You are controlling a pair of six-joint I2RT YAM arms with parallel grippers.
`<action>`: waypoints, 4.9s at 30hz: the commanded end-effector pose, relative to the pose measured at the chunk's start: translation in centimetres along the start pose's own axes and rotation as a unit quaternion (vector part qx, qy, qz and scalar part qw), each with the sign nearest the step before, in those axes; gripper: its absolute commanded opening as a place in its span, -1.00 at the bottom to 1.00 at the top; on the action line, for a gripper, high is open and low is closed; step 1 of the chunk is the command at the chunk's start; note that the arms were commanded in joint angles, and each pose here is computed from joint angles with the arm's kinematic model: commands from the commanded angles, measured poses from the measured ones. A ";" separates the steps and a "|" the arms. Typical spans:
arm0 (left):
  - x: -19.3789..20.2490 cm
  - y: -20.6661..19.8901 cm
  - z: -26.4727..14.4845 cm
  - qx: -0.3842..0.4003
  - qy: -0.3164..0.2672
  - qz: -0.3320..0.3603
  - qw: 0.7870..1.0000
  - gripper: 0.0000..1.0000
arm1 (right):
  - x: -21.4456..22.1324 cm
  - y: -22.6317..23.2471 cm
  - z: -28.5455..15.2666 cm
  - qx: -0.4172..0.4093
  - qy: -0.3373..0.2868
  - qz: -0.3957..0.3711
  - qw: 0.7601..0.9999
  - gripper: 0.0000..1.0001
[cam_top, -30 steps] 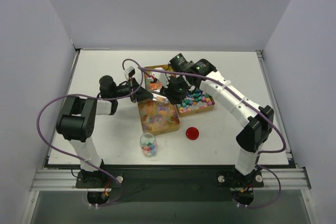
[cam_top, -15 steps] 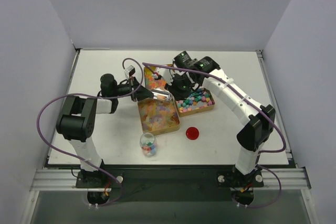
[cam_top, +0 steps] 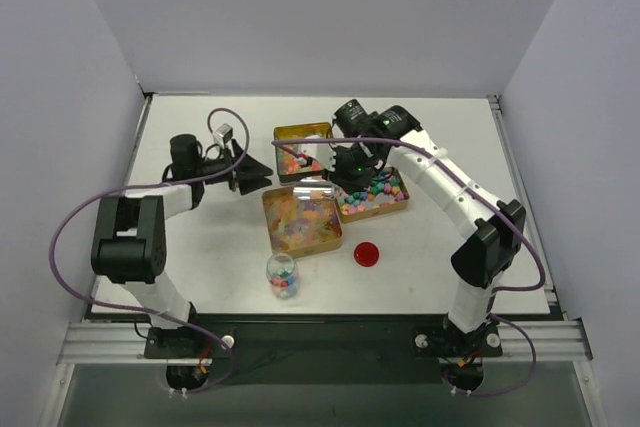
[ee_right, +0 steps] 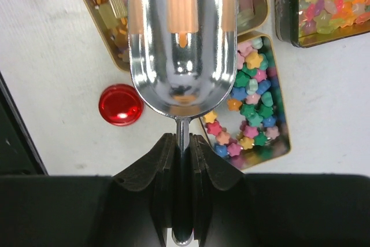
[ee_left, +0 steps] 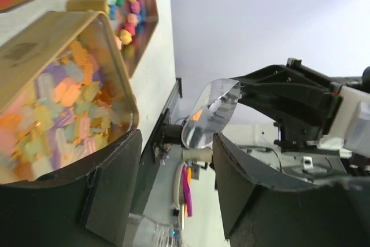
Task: Pack the candies
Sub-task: Adjust the spatula, then scoop the fake candies from the storage box, then place the fake candies in the packing bottle.
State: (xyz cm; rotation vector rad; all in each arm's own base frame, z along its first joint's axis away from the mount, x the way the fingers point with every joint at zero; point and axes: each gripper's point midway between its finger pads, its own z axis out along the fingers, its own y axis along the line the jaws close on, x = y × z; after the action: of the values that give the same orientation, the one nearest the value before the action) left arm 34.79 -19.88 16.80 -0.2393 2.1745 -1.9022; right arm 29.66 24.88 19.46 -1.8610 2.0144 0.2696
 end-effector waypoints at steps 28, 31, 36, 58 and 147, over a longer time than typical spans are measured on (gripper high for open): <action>5.9 13.6 -10.7 -0.342 -0.137 -0.116 0.922 -0.61 | 2.6 -2.0 7.9 -0.048 0.312 -0.394 0.863 -1.00; 7.3 14.2 -9.9 -0.342 -0.125 -0.120 0.924 -0.78 | 1.6 -1.6 8.9 -0.045 0.318 -0.409 0.854 -1.00; 9.6 15.0 -8.1 -0.328 -0.104 -0.139 0.929 -0.98 | 0.9 -0.7 10.2 -0.050 0.319 -0.418 0.849 -1.00; 9.5 14.7 -1.9 -0.286 -0.021 -0.117 0.951 -1.00 | -1.9 5.9 15.1 -0.118 0.192 -0.349 0.909 -1.00; 1.3 3.1 -11.0 -0.268 -0.113 0.173 0.941 0.72 | 2.3 9.5 -1.1 -0.045 0.062 -0.317 0.945 -1.00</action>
State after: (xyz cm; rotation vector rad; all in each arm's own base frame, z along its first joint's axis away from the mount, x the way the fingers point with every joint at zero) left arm 30.14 -10.08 14.25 -0.2073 2.4020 -1.1109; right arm 20.38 24.52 16.93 -2.4226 1.4400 0.1840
